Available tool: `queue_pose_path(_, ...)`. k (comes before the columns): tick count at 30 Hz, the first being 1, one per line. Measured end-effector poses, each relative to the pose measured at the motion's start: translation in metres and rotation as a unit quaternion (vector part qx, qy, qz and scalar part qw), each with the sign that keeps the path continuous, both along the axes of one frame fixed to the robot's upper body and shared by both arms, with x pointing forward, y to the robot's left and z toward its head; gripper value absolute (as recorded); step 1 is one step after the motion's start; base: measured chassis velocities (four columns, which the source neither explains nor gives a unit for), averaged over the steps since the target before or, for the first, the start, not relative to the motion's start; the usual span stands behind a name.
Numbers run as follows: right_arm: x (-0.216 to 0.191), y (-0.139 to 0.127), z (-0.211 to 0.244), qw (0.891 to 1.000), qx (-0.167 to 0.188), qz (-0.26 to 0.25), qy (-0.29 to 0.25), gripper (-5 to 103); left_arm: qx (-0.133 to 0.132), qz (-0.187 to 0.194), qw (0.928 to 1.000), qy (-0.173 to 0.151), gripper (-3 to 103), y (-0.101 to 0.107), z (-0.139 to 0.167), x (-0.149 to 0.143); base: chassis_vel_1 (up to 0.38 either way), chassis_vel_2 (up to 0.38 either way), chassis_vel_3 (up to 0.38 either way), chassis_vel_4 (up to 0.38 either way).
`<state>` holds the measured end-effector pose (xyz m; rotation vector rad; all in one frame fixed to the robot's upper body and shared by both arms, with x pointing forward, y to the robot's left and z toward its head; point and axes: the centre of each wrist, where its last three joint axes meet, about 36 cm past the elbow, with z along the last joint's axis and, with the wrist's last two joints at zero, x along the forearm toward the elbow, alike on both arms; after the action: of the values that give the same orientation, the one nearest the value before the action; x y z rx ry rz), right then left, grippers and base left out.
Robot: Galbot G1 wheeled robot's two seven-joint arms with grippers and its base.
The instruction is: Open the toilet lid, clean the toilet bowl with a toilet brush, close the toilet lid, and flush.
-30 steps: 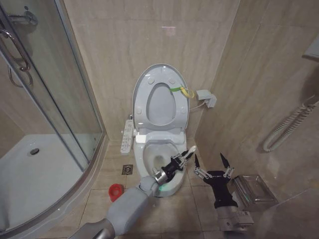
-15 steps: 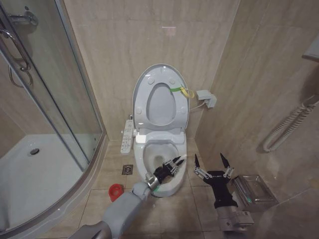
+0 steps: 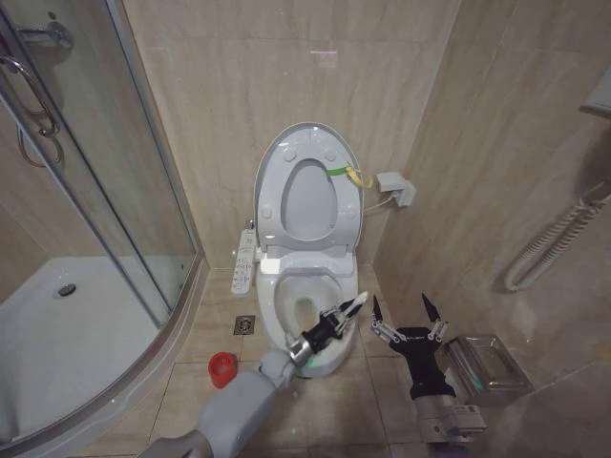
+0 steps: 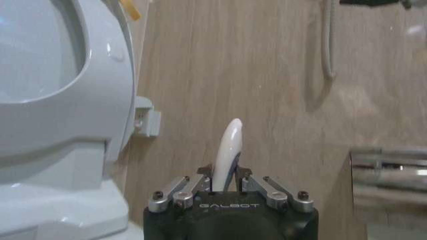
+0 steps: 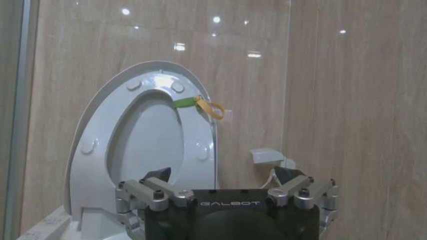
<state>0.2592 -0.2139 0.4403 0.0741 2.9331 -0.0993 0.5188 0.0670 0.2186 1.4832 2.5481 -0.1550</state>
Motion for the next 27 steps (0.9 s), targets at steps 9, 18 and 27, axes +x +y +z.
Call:
queue_pose_path(9, 0.000, 0.000, 0.000, 1.000, 0.000, 0.000, 0.000, 100, -0.015, 0.004, 0.9998, -0.014, 23, 0.002, 0.015, -0.003, 0.000, 0.000, 0.000, 0.000)
queue_pose_path(18, 0.000, 0.000, 0.000, 1.000, 0.000, 0.000, 0.000, 100, -0.019, 0.019, 0.9994, -0.021, 23, 0.030, 0.017, -0.036, 0.000, 0.000, 0.000, 0.000)
queue_pose_path(27, 0.000, 0.000, 0.000, 1.000, 0.000, 0.000, 0.000, 100, -0.023, 0.050, 0.9984, -0.011, 23, 0.066, 0.008, -0.068, 0.000, 0.000, 0.000, 0.000)
